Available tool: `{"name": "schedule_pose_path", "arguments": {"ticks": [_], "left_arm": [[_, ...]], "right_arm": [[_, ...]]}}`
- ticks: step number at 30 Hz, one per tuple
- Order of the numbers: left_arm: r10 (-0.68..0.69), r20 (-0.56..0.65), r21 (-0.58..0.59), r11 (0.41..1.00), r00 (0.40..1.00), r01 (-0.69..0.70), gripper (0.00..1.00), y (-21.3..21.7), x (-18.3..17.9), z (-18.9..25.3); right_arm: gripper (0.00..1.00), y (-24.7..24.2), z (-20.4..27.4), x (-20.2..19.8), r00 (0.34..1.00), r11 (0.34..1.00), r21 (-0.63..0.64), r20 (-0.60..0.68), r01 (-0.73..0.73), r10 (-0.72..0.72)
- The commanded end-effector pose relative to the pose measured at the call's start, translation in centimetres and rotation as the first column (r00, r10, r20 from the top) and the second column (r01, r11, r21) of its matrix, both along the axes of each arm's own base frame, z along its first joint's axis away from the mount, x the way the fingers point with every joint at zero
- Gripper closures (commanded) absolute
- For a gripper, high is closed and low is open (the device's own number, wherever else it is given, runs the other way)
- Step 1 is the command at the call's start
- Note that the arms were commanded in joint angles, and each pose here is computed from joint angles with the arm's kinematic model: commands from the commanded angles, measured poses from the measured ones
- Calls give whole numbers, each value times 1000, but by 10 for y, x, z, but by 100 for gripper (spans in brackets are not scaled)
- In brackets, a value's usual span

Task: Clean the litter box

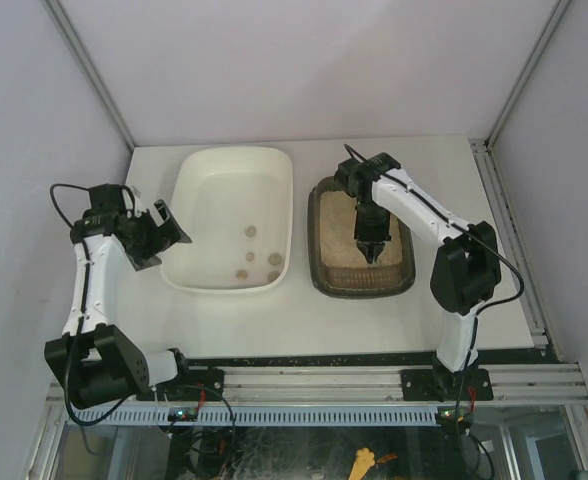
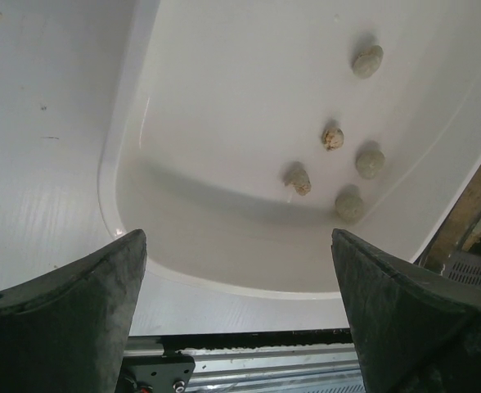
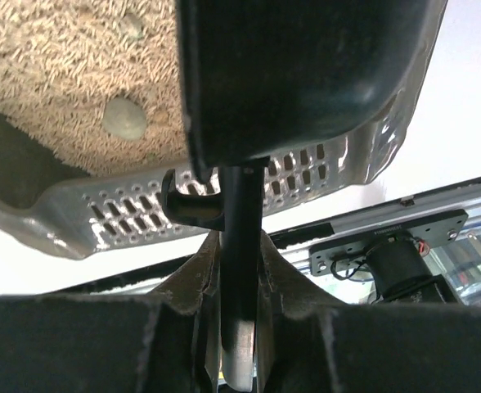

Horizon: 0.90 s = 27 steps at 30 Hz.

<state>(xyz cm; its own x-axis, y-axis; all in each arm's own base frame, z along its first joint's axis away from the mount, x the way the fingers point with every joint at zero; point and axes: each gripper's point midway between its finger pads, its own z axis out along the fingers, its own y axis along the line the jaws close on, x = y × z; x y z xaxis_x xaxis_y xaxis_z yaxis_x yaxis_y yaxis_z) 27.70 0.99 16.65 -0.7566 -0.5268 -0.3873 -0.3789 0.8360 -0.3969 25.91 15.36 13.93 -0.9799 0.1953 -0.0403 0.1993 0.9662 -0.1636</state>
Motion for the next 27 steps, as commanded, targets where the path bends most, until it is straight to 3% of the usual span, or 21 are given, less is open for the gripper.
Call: {"name": "schedule_pose_path", "arguments": {"ticks": [1, 12, 17, 27], "left_arm": [[-27, 4, -4, 1000, 1000, 27, 3, -3, 2, -6], [-2, 8, -4, 1000, 1000, 2, 4, 1, 12, -13], [11, 30, 1, 1000, 999, -11, 4, 3, 16, -14], [19, 32, 33, 999, 999, -20, 4, 8, 13, -16]], "right_arm": [[100, -9, 3, 20, 999, 999, -49, 34, -15, 17], [100, -21, -25, 55, 1000, 992, -121, 12, -22, 24], [100, -33, -40, 80, 997, 985, -169, 64, -38, 49], [100, 23, -67, 91, 993, 991, 97, 85, -89, 81]]}}
